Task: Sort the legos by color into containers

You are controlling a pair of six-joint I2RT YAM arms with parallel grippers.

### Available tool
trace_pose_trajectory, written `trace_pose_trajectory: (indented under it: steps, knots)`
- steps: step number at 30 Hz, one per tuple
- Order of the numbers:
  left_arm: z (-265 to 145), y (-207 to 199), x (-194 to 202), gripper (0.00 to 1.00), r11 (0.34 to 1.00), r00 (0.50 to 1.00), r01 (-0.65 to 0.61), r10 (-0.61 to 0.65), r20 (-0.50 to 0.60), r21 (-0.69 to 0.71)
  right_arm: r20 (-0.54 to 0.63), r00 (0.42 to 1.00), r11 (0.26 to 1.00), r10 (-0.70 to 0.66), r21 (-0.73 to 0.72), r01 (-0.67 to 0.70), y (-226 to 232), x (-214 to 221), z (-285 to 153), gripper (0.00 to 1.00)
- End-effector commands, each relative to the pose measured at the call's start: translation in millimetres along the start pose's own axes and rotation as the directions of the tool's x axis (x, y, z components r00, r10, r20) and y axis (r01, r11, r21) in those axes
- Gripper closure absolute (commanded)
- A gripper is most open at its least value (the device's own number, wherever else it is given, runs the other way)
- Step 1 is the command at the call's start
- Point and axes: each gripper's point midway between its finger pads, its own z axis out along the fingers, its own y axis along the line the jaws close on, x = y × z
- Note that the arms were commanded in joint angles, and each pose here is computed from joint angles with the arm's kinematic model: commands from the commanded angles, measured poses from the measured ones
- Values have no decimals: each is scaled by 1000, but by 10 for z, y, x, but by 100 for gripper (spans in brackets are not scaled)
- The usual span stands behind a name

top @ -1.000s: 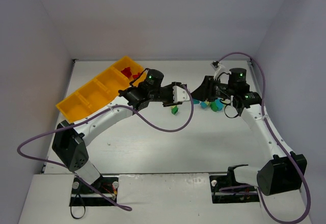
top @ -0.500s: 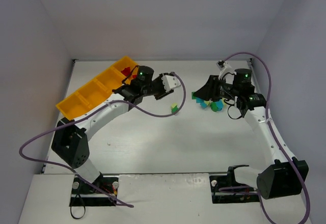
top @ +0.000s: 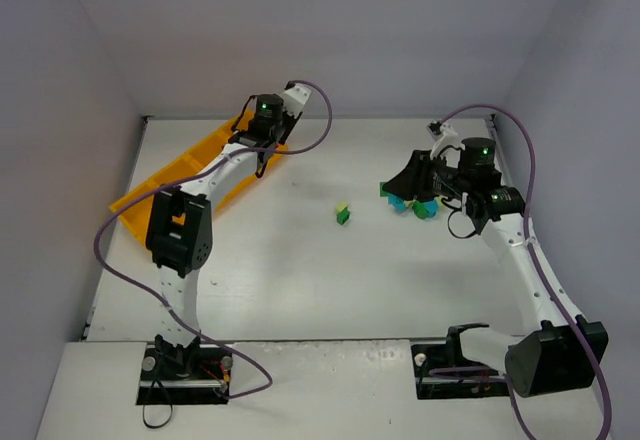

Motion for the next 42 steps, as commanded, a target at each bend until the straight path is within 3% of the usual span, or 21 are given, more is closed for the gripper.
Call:
trace_pose_trajectory:
  steps: [1,11,13,17,25,29,36,42]
  knots:
    - [54,596,-344,100,968,994,96,-82,68,-231,44,998,999,-49,3,49,25,-89,-53,100]
    - [409,1009,163,100,916,985,126,-161,-62,-382,39,999,999,-35,38,34,-73,-46,-69,100]
    - [419,1035,221,87,913,982,137,-176,-67,-384,44,998,998,-34,48,32,-91,-56,-76,100]
    - [431,1046,327,80,912,977,142,-191,-91,-385,39,999,998,-33,52,31,-114,-51,-63,100]
    - [435,1043,373,55,912,973,157,-209,-99,-378,34,999,998,-32,52,31,-125,-52,-49,100]
    - [417,1041,355,51,911,971,168,-219,-97,-376,33,999,998,-31,50,29,-119,-54,-51,100]
    - [233,1073,40,50,898,956,267,-292,-19,-350,40,999,998,-32,48,30,-101,-75,-63,100]
    - [-242,907,-571,51,918,928,369,-356,109,-145,52,998,998,-37,45,35,-78,-157,-62,100]
